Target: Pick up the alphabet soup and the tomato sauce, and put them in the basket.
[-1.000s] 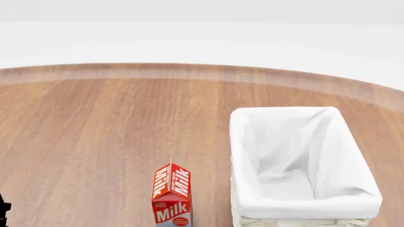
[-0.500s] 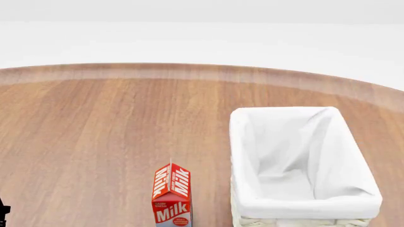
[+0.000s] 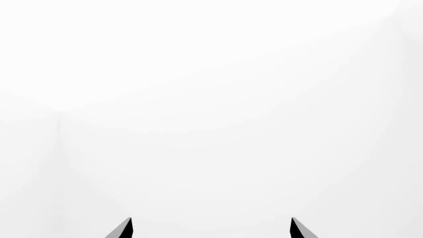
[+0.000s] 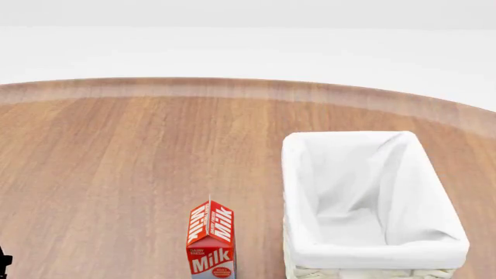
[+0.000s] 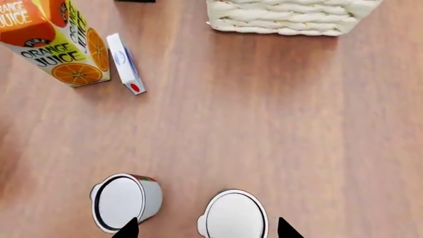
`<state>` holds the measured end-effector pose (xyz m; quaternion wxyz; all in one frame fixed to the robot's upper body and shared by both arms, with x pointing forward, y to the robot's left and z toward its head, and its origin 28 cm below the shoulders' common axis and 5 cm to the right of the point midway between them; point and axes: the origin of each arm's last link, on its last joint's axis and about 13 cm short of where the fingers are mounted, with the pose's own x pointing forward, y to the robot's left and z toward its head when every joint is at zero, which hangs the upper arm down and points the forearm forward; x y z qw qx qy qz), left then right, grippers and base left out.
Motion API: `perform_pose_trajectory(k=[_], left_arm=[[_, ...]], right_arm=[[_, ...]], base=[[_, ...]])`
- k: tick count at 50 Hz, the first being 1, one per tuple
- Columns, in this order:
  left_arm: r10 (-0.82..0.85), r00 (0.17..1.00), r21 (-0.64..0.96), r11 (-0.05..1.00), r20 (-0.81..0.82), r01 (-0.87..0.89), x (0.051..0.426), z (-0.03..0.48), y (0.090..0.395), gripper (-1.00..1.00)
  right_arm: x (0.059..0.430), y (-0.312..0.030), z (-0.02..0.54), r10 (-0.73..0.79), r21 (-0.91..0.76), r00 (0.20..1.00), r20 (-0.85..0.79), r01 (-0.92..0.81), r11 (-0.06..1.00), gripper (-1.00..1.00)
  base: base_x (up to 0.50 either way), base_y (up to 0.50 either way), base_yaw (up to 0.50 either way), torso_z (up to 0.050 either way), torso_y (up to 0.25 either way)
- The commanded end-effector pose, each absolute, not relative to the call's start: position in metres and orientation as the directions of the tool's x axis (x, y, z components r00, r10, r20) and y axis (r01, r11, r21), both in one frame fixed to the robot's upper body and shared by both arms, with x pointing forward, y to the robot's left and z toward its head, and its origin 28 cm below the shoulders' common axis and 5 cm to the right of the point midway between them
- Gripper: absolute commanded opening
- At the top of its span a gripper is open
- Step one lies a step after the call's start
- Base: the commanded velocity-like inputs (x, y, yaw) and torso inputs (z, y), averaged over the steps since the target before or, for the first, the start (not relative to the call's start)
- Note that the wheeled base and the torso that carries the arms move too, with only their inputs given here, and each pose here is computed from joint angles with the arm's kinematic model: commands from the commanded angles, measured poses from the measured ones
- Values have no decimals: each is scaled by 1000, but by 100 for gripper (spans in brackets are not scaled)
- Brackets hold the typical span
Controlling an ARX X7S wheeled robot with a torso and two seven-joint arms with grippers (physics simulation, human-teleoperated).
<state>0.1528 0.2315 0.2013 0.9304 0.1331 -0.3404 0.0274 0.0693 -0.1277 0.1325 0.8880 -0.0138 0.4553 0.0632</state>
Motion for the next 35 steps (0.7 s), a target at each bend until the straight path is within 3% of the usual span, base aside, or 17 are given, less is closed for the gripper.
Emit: perform_pose_trajectory(k=[1,21,22,23,35], left_arm=[[-30,777,228,962,629,-148,152,200,232,100],[-30,777,228,962,629,-147,153,201,232,100],[-176,581,228,973,795,-18,157,223,215,100],[-30,777,228,962,629,-147,151,198,232,100],[-28,776,227,962,630,-150,152,200,232,100]], right_arm=[[74,-132,119,85,38,563,-822,-95,995,100],[79,-133,109,73,28,565,-822,-88,996,100],[79,-133,108,72,26,564,-822,-89,996,100],[78,-133,106,72,24,561,-824,-93,995,100],[77,-132,92,75,31,535,-841,-91,995,100]], base=[[0,0,0,0,0],[0,0,0,0,0],[0,0,0,0,0],[0,0,0,0,0],[0,0,0,0,0]])
